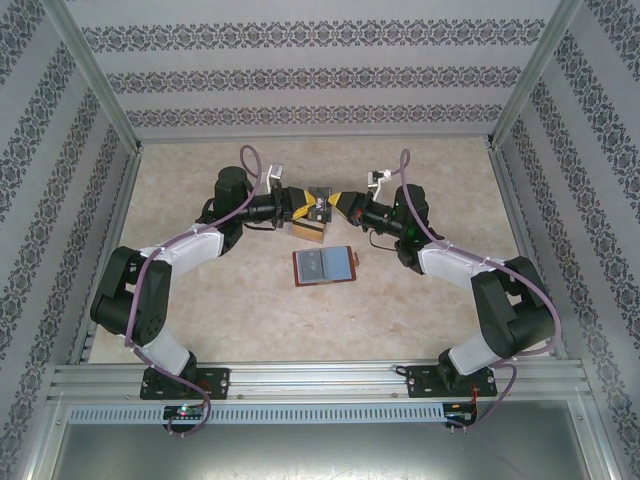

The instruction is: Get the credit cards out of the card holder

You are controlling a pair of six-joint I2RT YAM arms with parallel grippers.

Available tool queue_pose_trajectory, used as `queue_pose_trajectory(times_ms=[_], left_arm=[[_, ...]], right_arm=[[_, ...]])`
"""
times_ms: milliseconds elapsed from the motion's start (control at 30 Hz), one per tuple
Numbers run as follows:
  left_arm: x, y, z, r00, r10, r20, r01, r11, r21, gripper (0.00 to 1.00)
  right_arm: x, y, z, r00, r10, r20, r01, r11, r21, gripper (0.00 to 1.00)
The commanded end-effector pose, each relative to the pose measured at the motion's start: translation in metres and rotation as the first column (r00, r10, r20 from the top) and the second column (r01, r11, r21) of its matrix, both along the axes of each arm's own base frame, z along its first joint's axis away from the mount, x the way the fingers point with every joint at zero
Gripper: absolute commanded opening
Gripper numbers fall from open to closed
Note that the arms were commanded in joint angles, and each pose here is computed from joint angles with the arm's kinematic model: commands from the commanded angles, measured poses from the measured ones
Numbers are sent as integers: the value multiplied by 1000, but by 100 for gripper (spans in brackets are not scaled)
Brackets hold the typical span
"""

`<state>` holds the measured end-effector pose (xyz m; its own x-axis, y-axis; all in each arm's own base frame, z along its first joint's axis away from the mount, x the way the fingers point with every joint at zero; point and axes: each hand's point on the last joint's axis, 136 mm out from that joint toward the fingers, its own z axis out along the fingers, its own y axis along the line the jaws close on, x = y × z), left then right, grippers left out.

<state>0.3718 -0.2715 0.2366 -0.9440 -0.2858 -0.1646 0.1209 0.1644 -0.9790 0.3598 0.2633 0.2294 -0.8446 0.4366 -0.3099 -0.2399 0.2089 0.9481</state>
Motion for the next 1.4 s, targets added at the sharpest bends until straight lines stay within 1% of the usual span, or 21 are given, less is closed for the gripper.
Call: queue_pose_trajectory(times_ms=[0,33,133,233,333,433,567,633,700,733,800,833,867,900,1000,1033,1067,1133,1200,1267,1367], left_arm=[[2,1,22,997,-1,74,5,999,-52,6],[3,1,23,997,9,76,-5,999,-51,3],[6,4,25,996,47,75,-43,998,-51,0],[9,8,29,994,83,73,-79,995,-56,0],[11,10,30,991,111,69,-107,993,-59,0],[11,10,30,992,114,61,-110,992,-66,0],[11,11,27,993,112,42,-109,991,-71,1],[11,12,22,993,115,27,-113,992,-59,7],[12,18,12,992,130,-2,-130,991,-29,15],[12,24,3,988,151,-21,-151,989,1,23],[11,38,-15,980,191,-51,-187,979,83,39],[9,48,-26,974,216,-71,-204,969,142,46],[7,56,-34,969,234,-79,-215,957,196,51],[5,65,-41,964,252,-80,-225,942,251,57],[-4,94,-58,946,311,-91,-251,883,397,70],[-7,103,-64,942,324,-89,-254,859,444,75],[-11,112,-68,938,335,-90,-252,837,486,78],[-16,138,-76,923,375,-86,-254,763,594,82],[-19,155,-76,916,396,-70,-265,724,637,86],[-22,168,-72,911,410,-50,-280,703,654,89],[-26,184,-66,905,424,-26,-296,674,677,95]], right_arm=[[0,5,19,999,29,36,-31,998,51,5],[0,5,19,999,30,31,-31,998,55,9],[-3,6,20,999,32,20,-33,997,67,19],[-6,9,21,999,38,8,-38,996,84,24],[-8,12,23,999,44,0,-43,995,93,25],[-7,15,22,998,52,-24,-49,993,103,24],[-4,20,18,997,61,-43,-56,994,98,15],[0,21,12,997,51,-52,-48,996,69,9],[3,22,7,998,47,-46,-46,998,33,2],[5,23,2,998,41,-51,-41,999,6,0],[8,24,-7,998,36,-48,-39,997,-66,0],[9,24,-13,998,29,-51,-35,992,-118,0],[9,25,-17,999,29,-43,-36,985,-169,0],[9,26,-22,999,33,-31,-39,971,-236,0],[10,27,-34,999,47,14,-36,899,-436,0],[10,28,-34,997,62,43,-33,871,-490,0],[12,28,-37,996,71,59,-29,848,-530,0],[13,32,-36,982,135,128,-31,797,-603,0],[15,34,-40,966,191,173,-29,748,-663,0],[17,37,-42,941,269,207,-36,684,-728,0],[18,42,-49,882,406,239,-34,562,-827,0]])
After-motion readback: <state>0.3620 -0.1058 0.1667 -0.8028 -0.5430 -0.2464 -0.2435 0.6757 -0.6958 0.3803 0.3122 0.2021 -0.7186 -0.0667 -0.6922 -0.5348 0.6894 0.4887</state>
